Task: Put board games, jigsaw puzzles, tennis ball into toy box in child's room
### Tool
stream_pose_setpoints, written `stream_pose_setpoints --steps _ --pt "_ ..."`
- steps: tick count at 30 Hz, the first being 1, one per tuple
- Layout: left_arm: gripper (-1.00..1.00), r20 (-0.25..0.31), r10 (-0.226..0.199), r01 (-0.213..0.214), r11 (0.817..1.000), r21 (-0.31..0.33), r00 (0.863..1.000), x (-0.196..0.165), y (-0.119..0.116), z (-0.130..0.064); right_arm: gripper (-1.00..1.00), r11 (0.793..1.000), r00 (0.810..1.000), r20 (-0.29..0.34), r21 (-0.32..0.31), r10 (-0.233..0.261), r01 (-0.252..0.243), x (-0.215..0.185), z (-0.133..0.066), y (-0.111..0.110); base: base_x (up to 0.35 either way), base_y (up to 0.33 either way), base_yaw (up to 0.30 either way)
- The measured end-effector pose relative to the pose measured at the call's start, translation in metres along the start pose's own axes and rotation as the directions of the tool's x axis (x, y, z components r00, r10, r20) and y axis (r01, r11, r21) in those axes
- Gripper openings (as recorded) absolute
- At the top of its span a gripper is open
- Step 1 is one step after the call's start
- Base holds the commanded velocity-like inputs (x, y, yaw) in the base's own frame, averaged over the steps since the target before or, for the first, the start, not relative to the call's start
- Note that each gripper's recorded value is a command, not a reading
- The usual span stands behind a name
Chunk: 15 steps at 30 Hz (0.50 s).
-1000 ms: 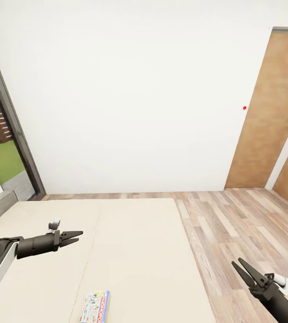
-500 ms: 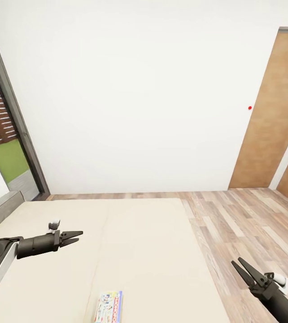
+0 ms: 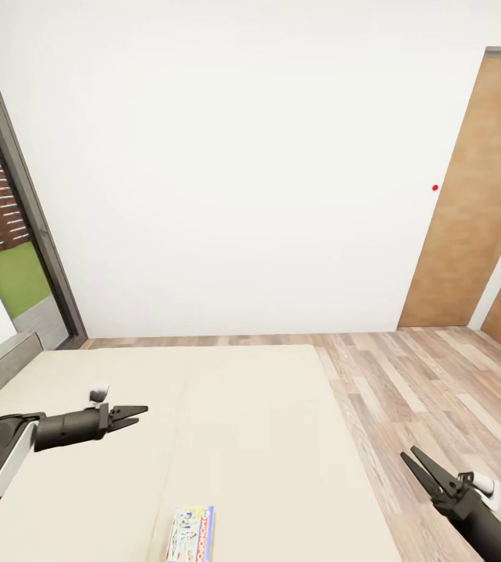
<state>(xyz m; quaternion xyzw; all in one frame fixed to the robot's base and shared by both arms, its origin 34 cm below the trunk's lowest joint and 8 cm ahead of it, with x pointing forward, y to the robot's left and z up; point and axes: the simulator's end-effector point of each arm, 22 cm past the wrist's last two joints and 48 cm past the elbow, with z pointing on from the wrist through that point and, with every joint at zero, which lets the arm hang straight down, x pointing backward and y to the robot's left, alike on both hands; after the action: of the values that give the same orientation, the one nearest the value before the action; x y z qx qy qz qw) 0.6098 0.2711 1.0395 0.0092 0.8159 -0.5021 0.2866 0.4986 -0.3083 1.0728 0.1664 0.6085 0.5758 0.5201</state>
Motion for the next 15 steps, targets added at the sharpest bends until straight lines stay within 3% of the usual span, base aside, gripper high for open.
stream_pose_setpoints --steps 4,9,13,14,15 --pt "1.00 -0.024 0.004 -0.006 0.997 -0.080 1.000 0.006 0.017 0.005 1.00 0.999 1.000 -0.019 0.043 -0.022 0.023 0.001 0.006 -0.003 0.000 0.000 0.000" --pt "1.00 -0.046 0.001 -0.010 0.981 -0.192 0.999 0.015 0.040 0.019 1.00 0.980 0.994 -0.093 0.182 -0.061 0.077 0.013 0.020 -0.022 0.000 0.000 0.000" --pt "1.00 -0.054 -0.003 -0.012 0.960 -0.280 0.999 0.022 0.056 0.031 1.00 0.936 0.977 -0.201 0.324 -0.072 0.135 0.040 0.032 -0.046 0.000 0.000 0.000" --pt "1.00 -0.057 -0.007 -0.012 0.947 -0.322 0.998 0.025 0.064 0.037 1.00 0.903 0.967 -0.243 0.395 -0.074 0.169 0.050 0.033 -0.058 0.000 0.000 0.000" --pt "1.00 -0.058 -0.009 -0.012 0.939 -0.344 0.998 0.027 0.068 0.041 1.00 0.884 0.962 -0.261 0.429 -0.075 0.186 0.055 0.033 -0.065 0.000 0.000 0.000"
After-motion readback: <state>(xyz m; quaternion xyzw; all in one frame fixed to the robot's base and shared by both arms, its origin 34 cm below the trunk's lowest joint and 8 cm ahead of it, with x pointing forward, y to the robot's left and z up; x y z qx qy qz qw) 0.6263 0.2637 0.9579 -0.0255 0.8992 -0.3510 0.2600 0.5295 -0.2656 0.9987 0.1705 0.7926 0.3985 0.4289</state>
